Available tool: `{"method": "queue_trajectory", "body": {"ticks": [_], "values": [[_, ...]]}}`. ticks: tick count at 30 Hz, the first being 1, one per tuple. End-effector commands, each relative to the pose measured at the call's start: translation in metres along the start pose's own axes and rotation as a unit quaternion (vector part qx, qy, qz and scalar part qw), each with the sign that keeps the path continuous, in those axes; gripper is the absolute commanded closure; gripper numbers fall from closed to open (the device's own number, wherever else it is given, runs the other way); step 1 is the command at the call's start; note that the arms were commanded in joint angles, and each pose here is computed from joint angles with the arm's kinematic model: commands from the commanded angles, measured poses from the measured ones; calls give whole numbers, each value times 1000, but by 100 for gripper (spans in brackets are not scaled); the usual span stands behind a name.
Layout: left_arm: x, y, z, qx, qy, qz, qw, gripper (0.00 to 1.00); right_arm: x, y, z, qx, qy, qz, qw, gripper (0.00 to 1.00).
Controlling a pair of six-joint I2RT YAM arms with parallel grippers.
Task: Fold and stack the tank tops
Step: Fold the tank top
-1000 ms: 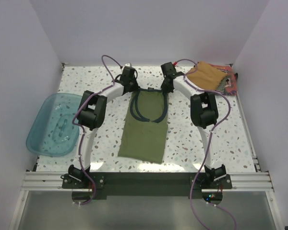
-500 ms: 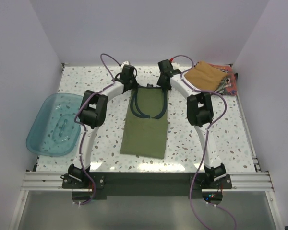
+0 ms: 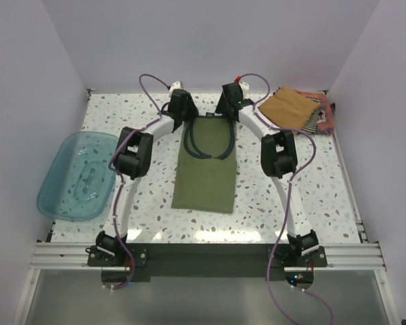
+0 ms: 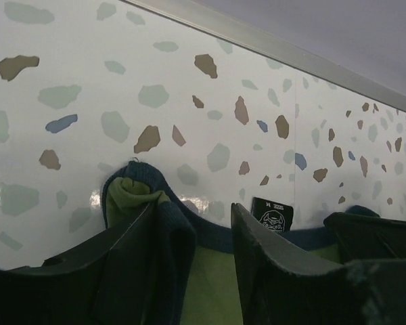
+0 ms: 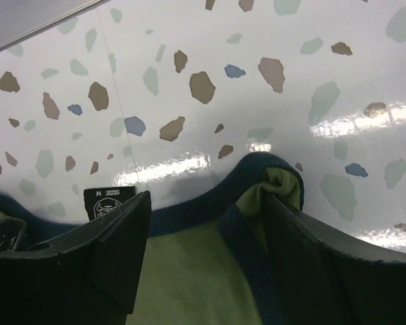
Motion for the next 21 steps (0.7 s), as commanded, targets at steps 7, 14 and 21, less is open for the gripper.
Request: {"method": "queue_trajectory", "body": {"ticks": [7,14,21], "values": [[-8,40,-35,-16,-123,-64,990,34,-19,8,5,5,52,-25,998,24],[9,60,-52,-23,-161,-95,982,31,1,32,6,-16,81,-62,995,22],[20,71,-62,-17,-177,-101,979,30,19,50,14,-33,102,-74,991,21]]}}
Point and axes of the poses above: each gripper's point midway between its finger pads, its own x axis back along the fingers, its own z axis along the line the jaws close on, y = z × x, the point moved 3 cm from there along x, back along the fingers, and after that the axes turned 6 degrees about x, right-handed, at the moved point
